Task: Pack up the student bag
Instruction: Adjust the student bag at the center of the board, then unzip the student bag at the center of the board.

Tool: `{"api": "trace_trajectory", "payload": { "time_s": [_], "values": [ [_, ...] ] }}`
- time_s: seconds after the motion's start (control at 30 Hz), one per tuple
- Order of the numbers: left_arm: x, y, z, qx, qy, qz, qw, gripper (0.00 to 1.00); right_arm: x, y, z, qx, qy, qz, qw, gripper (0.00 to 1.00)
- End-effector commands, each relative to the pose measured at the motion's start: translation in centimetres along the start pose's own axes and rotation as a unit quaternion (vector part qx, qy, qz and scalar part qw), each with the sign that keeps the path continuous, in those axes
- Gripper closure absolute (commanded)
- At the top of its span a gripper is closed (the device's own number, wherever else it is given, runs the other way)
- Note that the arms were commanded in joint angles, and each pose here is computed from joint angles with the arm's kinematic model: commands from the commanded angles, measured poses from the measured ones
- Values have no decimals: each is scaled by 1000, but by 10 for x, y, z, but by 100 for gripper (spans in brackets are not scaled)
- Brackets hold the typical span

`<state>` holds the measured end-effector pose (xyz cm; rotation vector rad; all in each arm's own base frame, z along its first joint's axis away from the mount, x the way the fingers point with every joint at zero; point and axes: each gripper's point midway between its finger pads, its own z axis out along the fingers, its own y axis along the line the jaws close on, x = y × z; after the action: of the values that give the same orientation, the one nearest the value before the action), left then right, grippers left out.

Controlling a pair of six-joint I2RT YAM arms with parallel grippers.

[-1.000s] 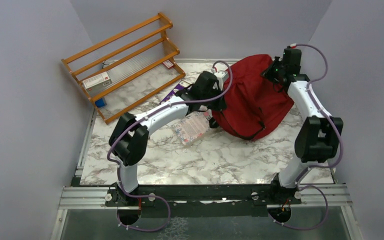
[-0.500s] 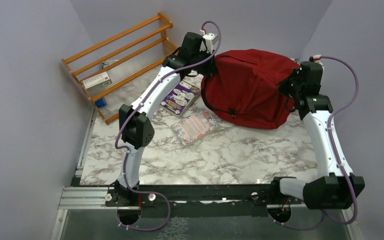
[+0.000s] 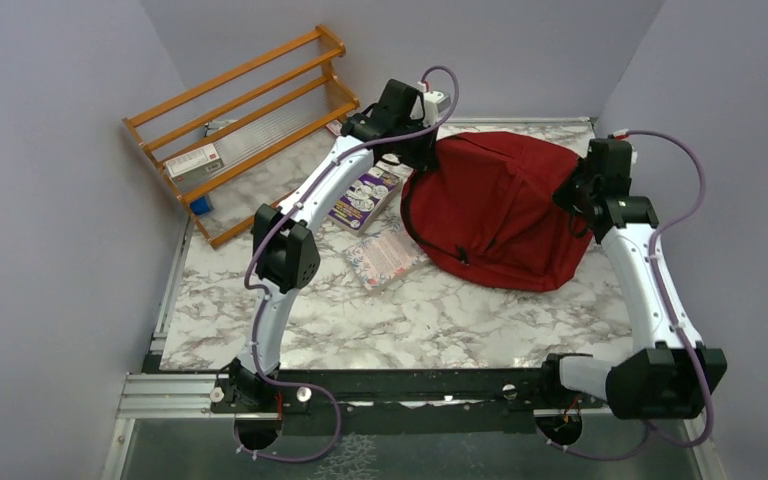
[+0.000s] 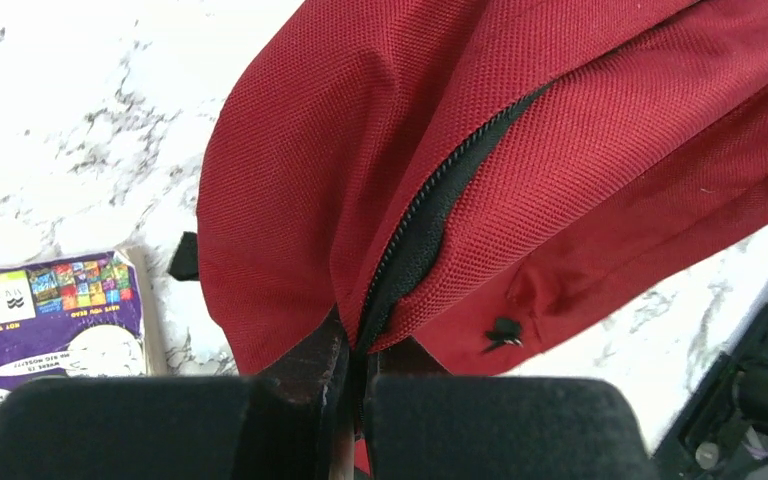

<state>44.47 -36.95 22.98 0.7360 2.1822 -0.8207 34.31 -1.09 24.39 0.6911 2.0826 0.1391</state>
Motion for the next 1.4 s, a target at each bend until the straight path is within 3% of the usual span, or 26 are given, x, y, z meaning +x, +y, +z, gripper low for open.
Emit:
{"api": "trace_trajectory", "payload": {
  "time_s": [0.0, 0.1, 0.2, 0.33, 0.43, 0.6, 0.73, 0.93, 1.03, 1.2, 1.37],
  "values": [
    [18, 31, 9, -58, 27, -6, 998, 100, 3, -5, 33, 20, 25, -26, 999, 90],
    [21, 40, 2, -89, 30, -4, 996, 88, 2, 3, 47, 6, 35, -27, 999, 75],
    [23, 46, -7, -112, 30, -3, 993, 68, -12, 6, 42, 6, 13, -25, 1000, 48],
    [23, 58, -23, -148, 22, -5, 989, 58, -30, 16, 16, -21, -13, -44, 999, 43],
    [16, 65, -41, -170, 5, -14, 985, 42, -32, 29, -12, -77, -29, -66, 994, 40],
    [1, 58, -72, -183, -38, -19, 982, 23, 2, 66, -47, -223, 31, -91, 970, 36],
    [7, 32, -80, -134, -59, -38, 989, 22, 51, 86, -53, -324, 134, -104, 931, 36],
    [41, -6, -70, -82, -56, -64, 993, 24, 115, 99, -46, -323, 211, -122, 915, 41],
    [59, -32, -56, -57, -46, -78, 994, 26, 140, 94, -36, -301, 216, -115, 922, 46],
    [86, -60, -30, -37, -26, -92, 995, 30, 164, 51, -4, -200, 194, -82, 957, 47],
    [107, -70, -11, -27, 1, -94, 995, 33, 170, 52, 11, -209, 172, -64, 961, 47]
  ]
}}
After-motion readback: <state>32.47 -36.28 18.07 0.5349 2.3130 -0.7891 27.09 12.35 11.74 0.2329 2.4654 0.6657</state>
